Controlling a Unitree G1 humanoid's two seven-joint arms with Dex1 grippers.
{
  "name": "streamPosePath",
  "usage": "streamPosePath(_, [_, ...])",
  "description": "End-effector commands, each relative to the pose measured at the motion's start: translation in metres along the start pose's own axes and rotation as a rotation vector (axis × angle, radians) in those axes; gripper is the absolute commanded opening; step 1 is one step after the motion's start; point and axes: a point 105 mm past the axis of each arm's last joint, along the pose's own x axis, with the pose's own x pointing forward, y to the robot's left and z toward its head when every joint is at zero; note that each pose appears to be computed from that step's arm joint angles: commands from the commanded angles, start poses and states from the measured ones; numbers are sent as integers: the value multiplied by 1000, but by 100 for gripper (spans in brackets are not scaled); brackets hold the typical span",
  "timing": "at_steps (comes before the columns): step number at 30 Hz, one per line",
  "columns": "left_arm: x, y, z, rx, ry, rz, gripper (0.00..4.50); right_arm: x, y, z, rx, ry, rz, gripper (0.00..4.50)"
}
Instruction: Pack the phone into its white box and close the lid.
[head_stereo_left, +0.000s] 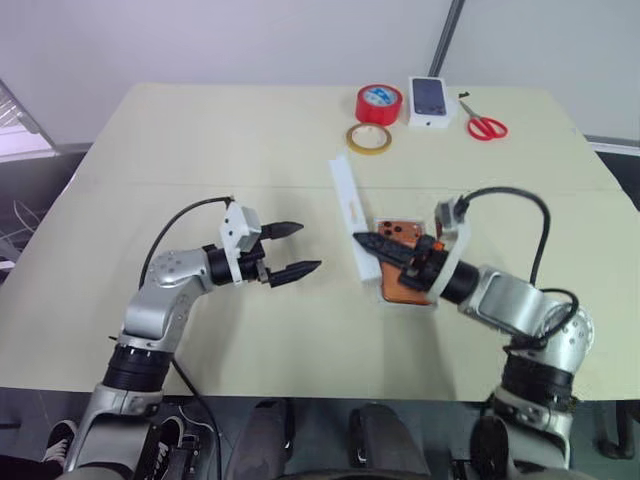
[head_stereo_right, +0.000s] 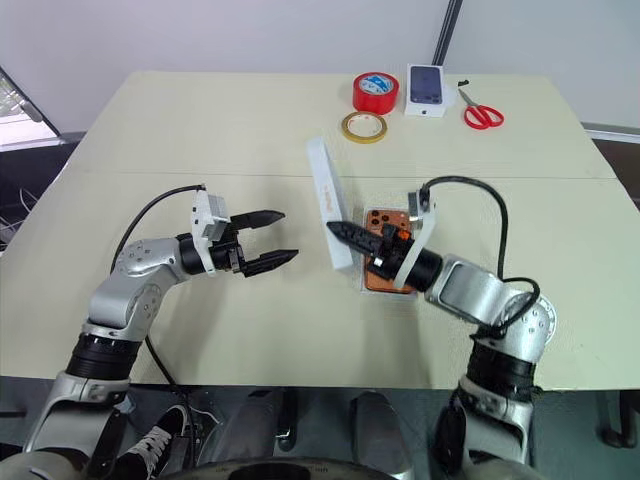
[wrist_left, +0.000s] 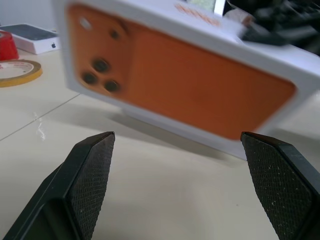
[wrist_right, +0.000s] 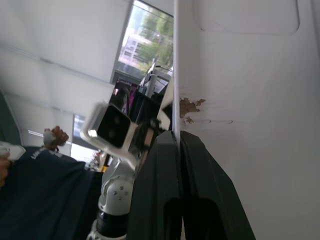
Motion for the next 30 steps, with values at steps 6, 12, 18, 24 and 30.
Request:
streamPosePath(6, [12, -16, 7, -13, -55, -31, 90, 1, 1, -11, 64, -18, -10, 0])
streamPosePath(12, [24, -15, -2, -21, -49, 10, 3, 2, -15, -9, 115, -38, -97, 0])
streamPosePath(18, [34, -13, -20, -77, -16, 17, 3, -7, -35, 10, 113, -81, -213, 0])
streamPosePath(24, [81, -23, -19, -43, -43, -25, 0, -19, -38, 23, 106, -126, -198, 145])
streamPosePath(30, [109, -31, -19, -50, -66, -71, 0, -55, -22, 51, -156, -50, -171, 294])
